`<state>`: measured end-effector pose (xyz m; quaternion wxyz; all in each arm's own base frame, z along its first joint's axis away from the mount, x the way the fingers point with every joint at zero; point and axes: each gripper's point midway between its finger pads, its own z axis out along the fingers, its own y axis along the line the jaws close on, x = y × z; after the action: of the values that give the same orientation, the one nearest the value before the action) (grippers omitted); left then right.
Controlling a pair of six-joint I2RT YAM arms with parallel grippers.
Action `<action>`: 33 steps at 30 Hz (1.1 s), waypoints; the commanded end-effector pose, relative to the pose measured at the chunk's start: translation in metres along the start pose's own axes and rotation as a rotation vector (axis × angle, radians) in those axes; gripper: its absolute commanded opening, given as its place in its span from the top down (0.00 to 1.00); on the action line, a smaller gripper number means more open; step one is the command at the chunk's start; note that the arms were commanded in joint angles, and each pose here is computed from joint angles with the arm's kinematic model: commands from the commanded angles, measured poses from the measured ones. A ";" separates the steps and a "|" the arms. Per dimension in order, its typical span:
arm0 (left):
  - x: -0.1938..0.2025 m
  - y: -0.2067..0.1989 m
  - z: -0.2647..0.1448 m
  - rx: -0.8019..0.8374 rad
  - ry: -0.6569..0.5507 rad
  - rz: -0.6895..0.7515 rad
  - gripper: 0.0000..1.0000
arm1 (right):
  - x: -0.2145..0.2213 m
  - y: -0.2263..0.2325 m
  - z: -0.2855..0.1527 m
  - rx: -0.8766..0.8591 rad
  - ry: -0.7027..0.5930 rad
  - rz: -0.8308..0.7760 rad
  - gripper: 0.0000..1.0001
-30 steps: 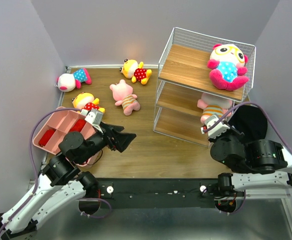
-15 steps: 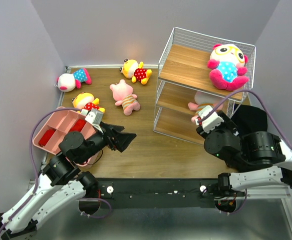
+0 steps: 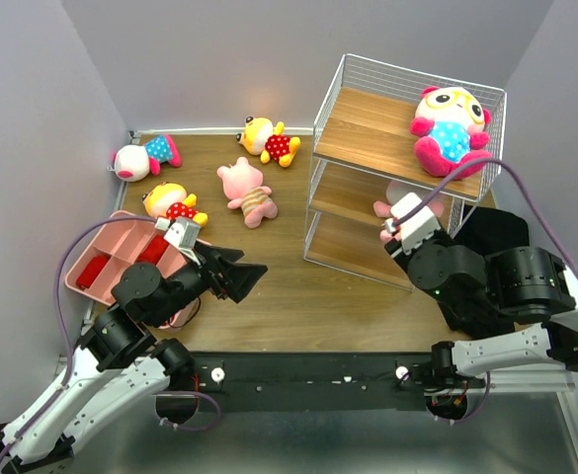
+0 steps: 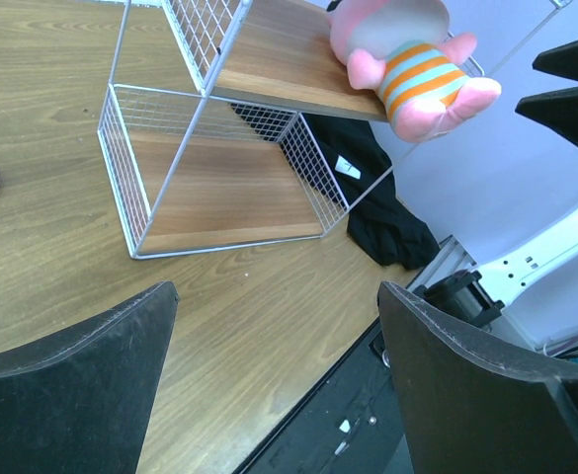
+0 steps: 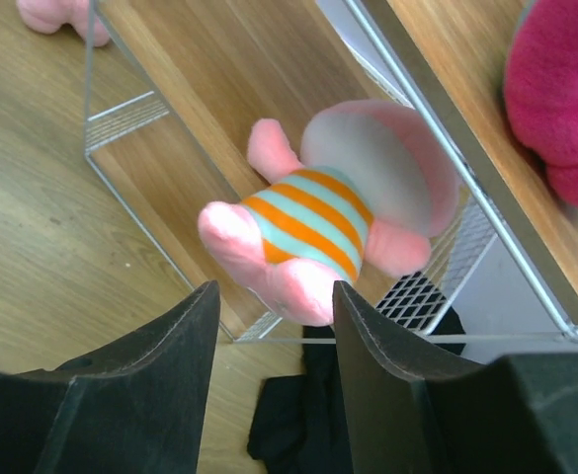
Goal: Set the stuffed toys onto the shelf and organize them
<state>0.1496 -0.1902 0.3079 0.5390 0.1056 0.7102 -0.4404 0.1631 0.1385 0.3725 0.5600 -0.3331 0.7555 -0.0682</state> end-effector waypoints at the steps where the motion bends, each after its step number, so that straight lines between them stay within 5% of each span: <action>1: -0.006 0.001 -0.005 -0.009 -0.020 0.019 0.07 | 0.012 0.028 -0.004 -0.193 0.068 -0.169 0.61; 5: -0.008 0.002 -0.008 -0.018 -0.027 0.023 0.07 | 0.013 0.072 -0.016 -0.458 0.070 -0.170 0.68; 10: -0.011 0.001 -0.008 -0.019 -0.038 0.022 0.07 | 0.051 0.086 0.000 -0.491 0.225 -0.253 0.72; 17: -0.006 0.003 -0.006 -0.019 -0.031 0.013 0.07 | 0.064 0.050 0.028 -0.276 0.316 -0.181 0.74; 23: -0.001 0.006 -0.002 -0.020 -0.026 0.006 0.07 | 0.058 0.064 0.045 -0.276 0.278 -0.119 0.74; 33: 0.001 0.013 -0.007 -0.049 -0.027 0.018 0.07 | 0.048 0.015 0.071 0.033 0.248 -0.076 0.74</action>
<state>0.1488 -0.1844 0.3081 0.5471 0.1012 0.7081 -0.4347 0.1880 0.1541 0.2733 0.3924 -0.4116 0.8151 -0.1110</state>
